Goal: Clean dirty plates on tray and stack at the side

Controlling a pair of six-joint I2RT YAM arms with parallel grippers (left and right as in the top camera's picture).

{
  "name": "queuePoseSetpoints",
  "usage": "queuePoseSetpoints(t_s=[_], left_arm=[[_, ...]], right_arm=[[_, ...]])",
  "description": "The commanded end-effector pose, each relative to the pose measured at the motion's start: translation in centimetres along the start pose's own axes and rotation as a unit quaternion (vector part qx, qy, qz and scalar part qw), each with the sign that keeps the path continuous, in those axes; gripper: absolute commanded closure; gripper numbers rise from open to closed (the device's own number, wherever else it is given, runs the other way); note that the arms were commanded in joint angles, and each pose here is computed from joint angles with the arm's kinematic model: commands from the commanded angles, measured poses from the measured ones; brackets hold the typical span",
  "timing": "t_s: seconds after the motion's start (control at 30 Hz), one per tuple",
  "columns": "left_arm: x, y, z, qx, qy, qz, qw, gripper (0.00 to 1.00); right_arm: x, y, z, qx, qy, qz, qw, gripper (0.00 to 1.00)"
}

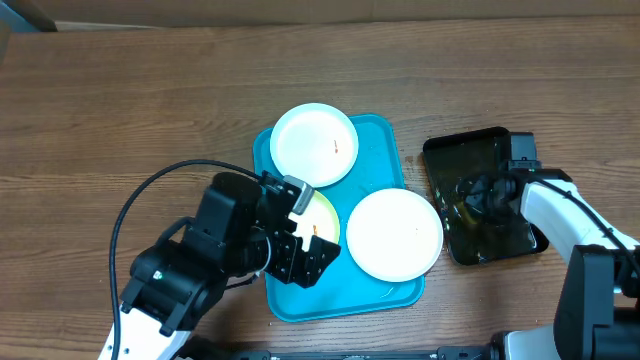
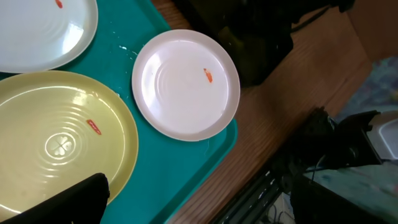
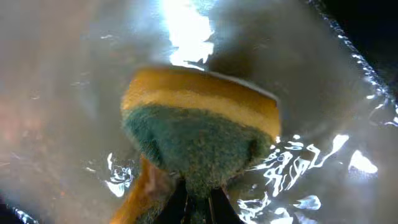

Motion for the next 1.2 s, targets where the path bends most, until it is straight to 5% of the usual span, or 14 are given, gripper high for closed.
queuePoseSetpoints(t_s=[0.0, 0.07, 0.3, 0.53, 0.73, 0.83, 1.07, 1.17], left_arm=[[0.5, -0.3, -0.3, 0.014, 0.028, -0.006, 1.0, 0.06], [0.5, -0.2, -0.2, 0.02, 0.029, -0.005, 0.999, 0.05], [0.5, -0.2, -0.2, 0.02, 0.029, -0.006, 0.999, 0.02], [0.5, -0.2, -0.2, 0.019, 0.028, -0.005, 0.999, 0.02], [0.6, -0.2, -0.2, 0.019, 0.027, -0.006, 0.999, 0.02], [0.7, -0.2, -0.2, 0.02, 0.029, -0.008, 0.999, 0.02], [0.7, 0.0, -0.1, 0.02, 0.027, -0.005, 0.999, 0.02], [0.7, 0.4, 0.0, 0.02, 0.024, 0.002, 1.0, 0.02]], right_arm=[[0.6, -2.2, 2.8, 0.087, -0.118, 0.018, 0.989, 0.96], [0.9, -3.5, 2.9, 0.081, -0.126, 0.015, 0.989, 0.95], [1.4, -5.0, 2.7, 0.058, -0.113, 0.004, 0.992, 0.37], [2.2, -3.0, 2.1, 0.045, -0.041, -0.048, 0.997, 0.48], [0.7, 0.4, 0.9, 0.032, -0.041, -0.021, 0.998, 0.56], [0.9, 0.3, 1.0, 0.033, -0.04, -0.021, 0.998, 0.96], [2.4, -4.9, 2.9, 0.064, -0.064, -0.034, 0.995, 0.94], [2.3, -7.1, 3.1, 0.076, -0.078, -0.031, 0.994, 0.48]])
Point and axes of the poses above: each gripper's point midway between its finger pads, its own y axis out along the fingers, its own z axis along the line the jaws close on, x = y × z, the point moved 7 cm from there along -y, back along the fingers, and after that the axes turned 15 degrees about y, right-handed, at the moved point
